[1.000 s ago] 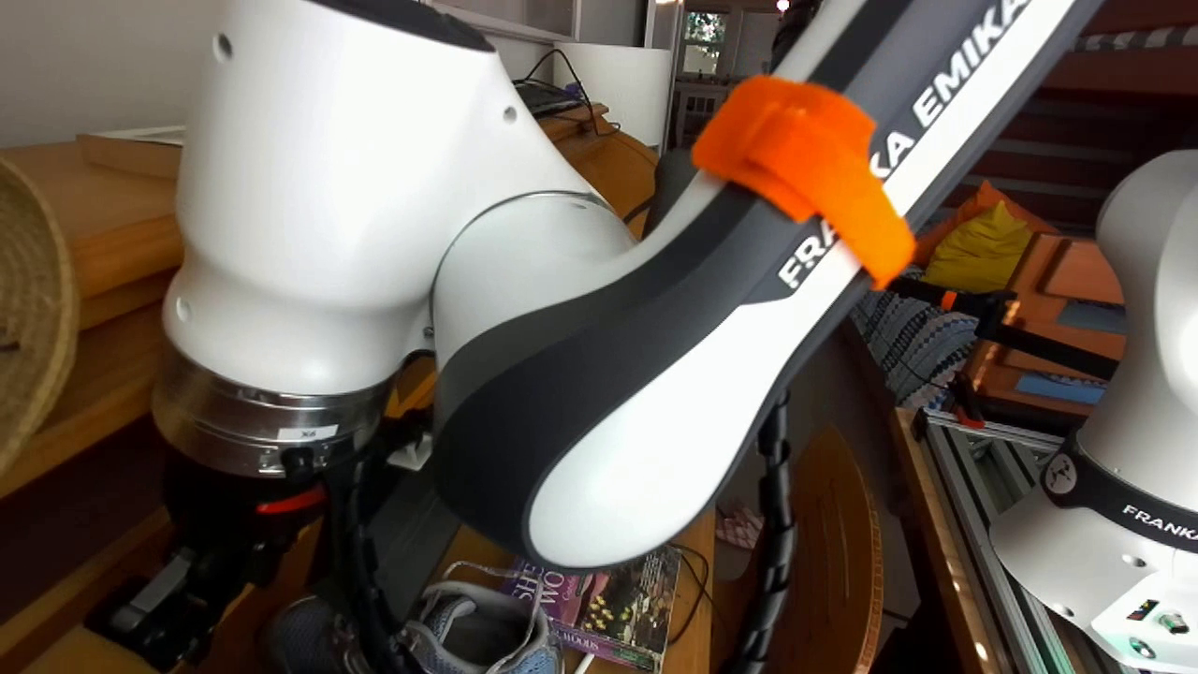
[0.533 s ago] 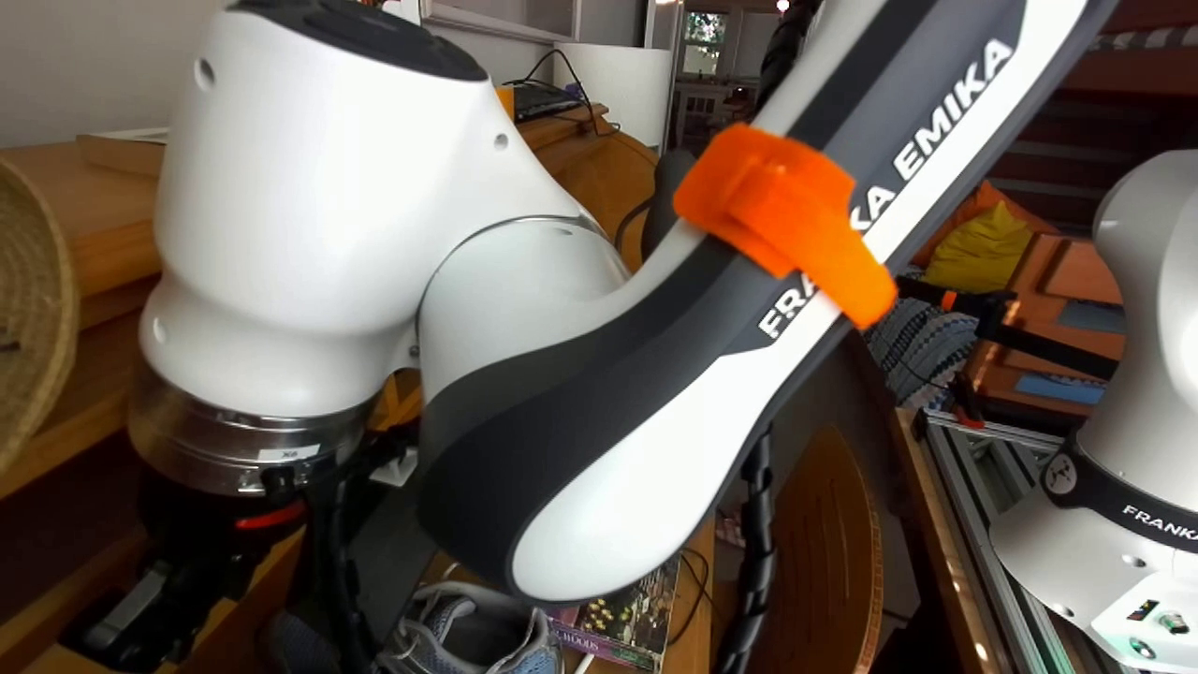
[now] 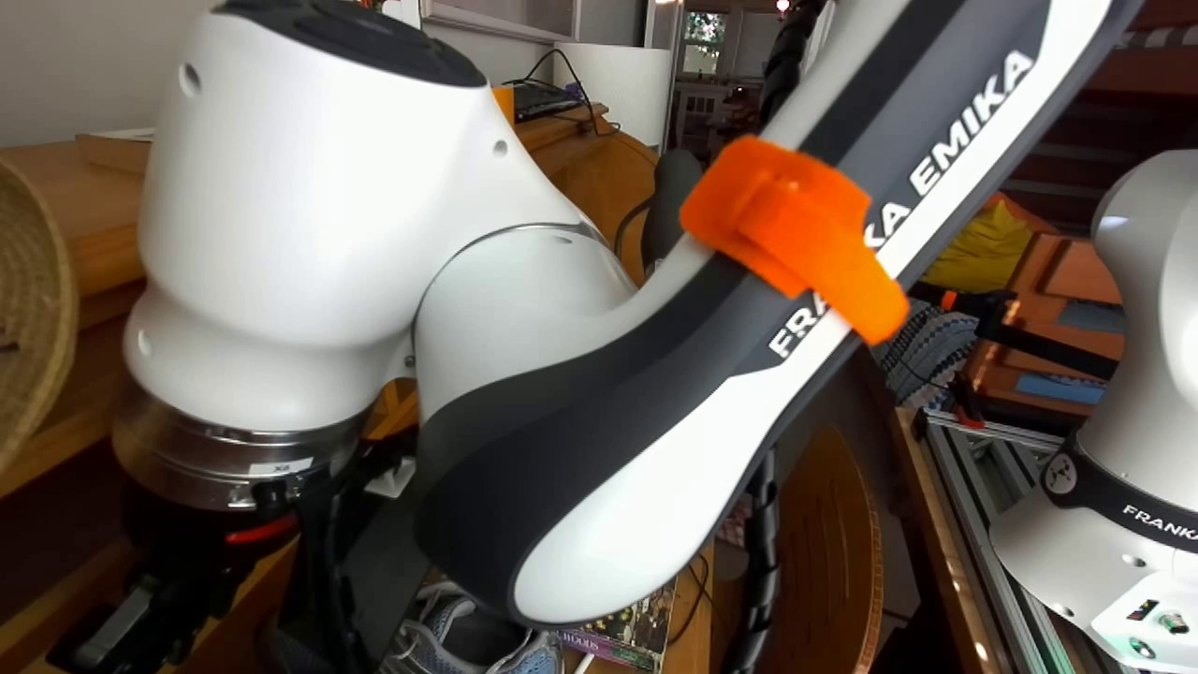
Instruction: Open the drawer on the left.
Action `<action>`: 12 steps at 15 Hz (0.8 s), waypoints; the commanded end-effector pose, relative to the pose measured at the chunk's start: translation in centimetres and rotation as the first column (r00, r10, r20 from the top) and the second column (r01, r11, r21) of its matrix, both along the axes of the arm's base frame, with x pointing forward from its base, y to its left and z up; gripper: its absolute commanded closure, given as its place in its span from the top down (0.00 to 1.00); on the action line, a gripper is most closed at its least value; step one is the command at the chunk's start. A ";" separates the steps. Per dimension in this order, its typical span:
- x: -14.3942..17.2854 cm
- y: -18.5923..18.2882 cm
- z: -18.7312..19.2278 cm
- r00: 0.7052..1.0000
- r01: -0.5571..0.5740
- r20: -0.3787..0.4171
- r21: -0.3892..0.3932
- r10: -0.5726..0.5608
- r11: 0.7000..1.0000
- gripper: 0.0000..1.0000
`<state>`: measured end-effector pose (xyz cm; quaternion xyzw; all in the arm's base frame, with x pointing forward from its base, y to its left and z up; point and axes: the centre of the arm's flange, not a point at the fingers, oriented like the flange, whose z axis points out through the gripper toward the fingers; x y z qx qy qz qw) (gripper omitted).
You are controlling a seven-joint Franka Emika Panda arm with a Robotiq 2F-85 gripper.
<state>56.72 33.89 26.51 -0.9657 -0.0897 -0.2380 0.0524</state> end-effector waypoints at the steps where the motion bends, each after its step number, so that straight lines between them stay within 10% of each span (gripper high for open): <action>1: 0.0 0.5 -0.3 1.000 0.012 -0.019 -0.002 -0.012 1.000 0.06; 12: -1.5 0.8 1.1 0.988 -0.001 -0.154 -0.025 -0.003 1.000 0.06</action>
